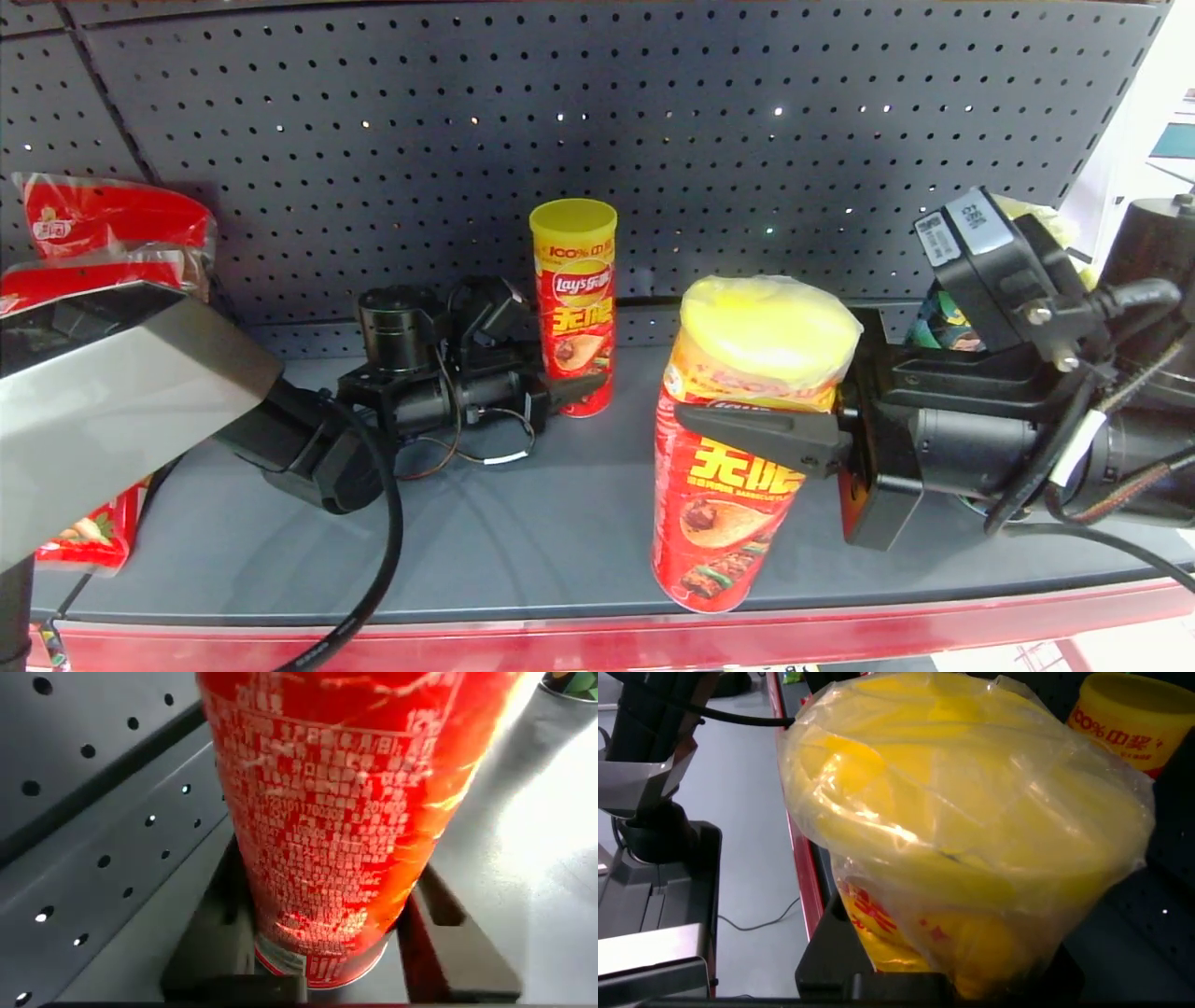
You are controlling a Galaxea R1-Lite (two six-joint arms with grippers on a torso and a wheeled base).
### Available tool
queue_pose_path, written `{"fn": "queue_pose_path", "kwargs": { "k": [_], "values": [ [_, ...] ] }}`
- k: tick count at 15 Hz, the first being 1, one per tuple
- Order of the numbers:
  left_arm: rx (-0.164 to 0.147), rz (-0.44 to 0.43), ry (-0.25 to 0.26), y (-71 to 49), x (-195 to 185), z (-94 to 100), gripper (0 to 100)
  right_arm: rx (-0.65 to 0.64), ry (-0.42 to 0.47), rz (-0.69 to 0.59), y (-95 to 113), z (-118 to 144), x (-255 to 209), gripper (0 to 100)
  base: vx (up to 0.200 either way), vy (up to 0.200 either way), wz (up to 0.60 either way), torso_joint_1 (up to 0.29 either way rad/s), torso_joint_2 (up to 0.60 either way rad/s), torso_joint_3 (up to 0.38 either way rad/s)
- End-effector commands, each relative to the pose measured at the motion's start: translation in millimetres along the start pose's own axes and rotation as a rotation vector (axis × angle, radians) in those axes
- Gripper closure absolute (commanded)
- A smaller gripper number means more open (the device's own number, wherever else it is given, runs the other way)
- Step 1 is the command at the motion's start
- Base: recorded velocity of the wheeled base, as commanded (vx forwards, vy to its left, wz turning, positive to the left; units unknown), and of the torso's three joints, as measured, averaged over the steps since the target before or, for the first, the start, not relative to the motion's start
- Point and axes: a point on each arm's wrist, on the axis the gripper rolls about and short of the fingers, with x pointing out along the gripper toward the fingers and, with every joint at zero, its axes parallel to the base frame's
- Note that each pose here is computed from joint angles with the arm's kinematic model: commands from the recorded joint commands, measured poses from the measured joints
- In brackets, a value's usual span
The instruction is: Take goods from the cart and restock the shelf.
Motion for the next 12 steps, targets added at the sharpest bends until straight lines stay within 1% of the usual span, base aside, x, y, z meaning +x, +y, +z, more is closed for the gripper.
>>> {"fn": "queue_pose_path", "kwargs": {
  "k": [1, 2, 3, 4, 7, 8, 10, 11, 12],
  "values": [
    [0.01, 0.001, -0.012, -1.3, -3, 6.5, 100, -0.001, -0.001, 0.0, 0, 0, 0, 100, 0.0, 0.0, 0.0, 0.0, 0.0, 0.0],
    [0.017, 0.001, -0.021, -4.0, -7, 12.5, 100, 0.0, 0.002, 0.001, 0, -1, 1, 100, 0.0, 0.0, 0.0, 0.0, 0.0, 0.0],
    [0.013, -0.007, -0.017, -10.9, -12, 15.5, 100, 0.0, 0.002, 0.001, -1, -1, 1, 100, 0.0, 0.0, 0.0, 0.0, 0.0, 0.0],
    [0.004, -0.015, -0.005, -21.3, -21, 17.9, 100, -0.001, 0.001, 0.001, -1, -1, 2, 100, 0.0, 0.0, 0.0, 0.0, 0.0, 0.0],
    [-0.003, -0.063, 0.005, -59.8, -42, 31.1, 100, 0.014, -0.005, -0.018, -8, -2, 6, 100, 0.0, 0.0, 0.0, 0.0, 0.0, 0.0],
    [-0.008, -0.086, 0.013, -76.2, -50, 34.0, 100, 0.012, -0.007, -0.022, -9, -2, 7, 100, 0.0, 0.0, 0.0, 0.0, 0.0, 0.0],
    [-0.019, -0.092, 0.025, -90.9, -68, 35.5, 100, 0.013, -0.005, -0.032, -11, -2, 7, 100, 0.0, 0.0, 0.0, 0.0, 0.0, 0.0],
    [-0.031, -0.095, 0.035, -95.8, -74, 34.3, 100, 0.013, -0.004, -0.033, -11, -2, 7, 100, 0.0, 0.0, 0.0, 0.0, 0.0, 0.0],
    [-0.051, -0.088, 0.063, -103.7, -87, 28.0, 100, 0.01, -0.008, -0.036, -12, -1, 7, 100, 0.0, 0.0, 0.0, 0.0, 0.0, 0.0]
  ]
}}
